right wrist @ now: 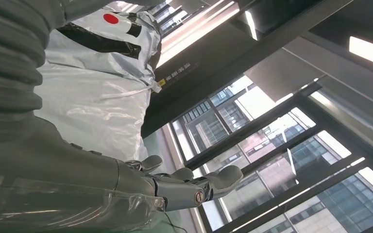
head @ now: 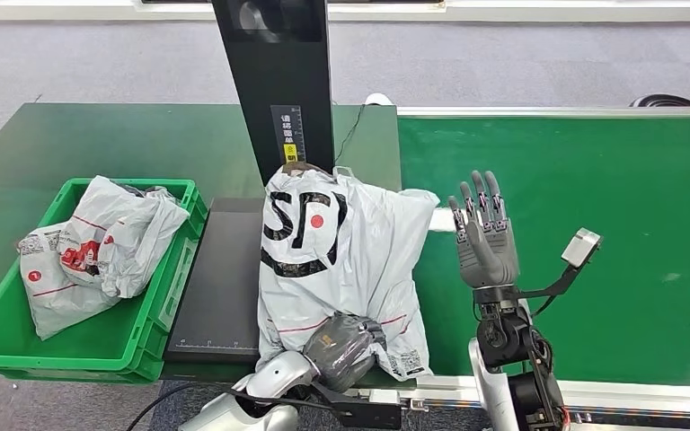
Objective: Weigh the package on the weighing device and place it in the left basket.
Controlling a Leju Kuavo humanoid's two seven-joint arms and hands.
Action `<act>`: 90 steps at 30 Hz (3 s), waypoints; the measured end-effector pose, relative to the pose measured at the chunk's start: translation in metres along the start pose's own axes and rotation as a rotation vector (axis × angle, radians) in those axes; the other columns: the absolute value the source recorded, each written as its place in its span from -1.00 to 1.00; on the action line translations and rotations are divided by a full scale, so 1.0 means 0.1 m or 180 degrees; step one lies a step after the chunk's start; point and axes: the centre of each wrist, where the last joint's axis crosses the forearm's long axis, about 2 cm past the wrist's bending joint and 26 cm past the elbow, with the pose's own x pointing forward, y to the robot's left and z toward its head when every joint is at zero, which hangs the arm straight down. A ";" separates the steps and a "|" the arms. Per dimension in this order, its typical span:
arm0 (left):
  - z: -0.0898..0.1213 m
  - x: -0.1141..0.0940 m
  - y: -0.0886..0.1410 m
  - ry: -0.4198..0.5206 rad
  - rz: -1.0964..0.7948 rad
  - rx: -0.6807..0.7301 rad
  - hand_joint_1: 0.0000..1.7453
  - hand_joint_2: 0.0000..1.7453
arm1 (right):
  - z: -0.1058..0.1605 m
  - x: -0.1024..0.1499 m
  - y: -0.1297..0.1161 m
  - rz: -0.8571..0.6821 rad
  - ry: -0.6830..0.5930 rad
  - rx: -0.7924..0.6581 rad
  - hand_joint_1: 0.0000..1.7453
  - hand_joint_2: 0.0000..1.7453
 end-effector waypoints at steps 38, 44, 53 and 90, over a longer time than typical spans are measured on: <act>1.27 -0.44 2.12 -0.2375 0.3736 0.3582 1.00 1.00 | 0.59 0.07 -0.24 0.0088 -0.0131 -0.0456 -1.00 1.00; 1.54 -0.43 2.49 -0.2851 0.3855 0.3841 1.00 1.00 | 0.59 0.05 -0.22 0.0097 -0.0125 -0.0459 -1.00 1.00; 1.80 -0.49 2.66 -0.3121 0.3709 0.4252 1.00 1.00 | 0.56 0.04 -0.23 0.0100 -0.0142 -0.0438 -1.00 1.00; 2.59 -1.24 2.41 0.0206 0.1013 0.4672 1.00 1.00 | 0.58 0.16 -0.23 0.0103 -0.0183 -0.0570 -1.00 1.00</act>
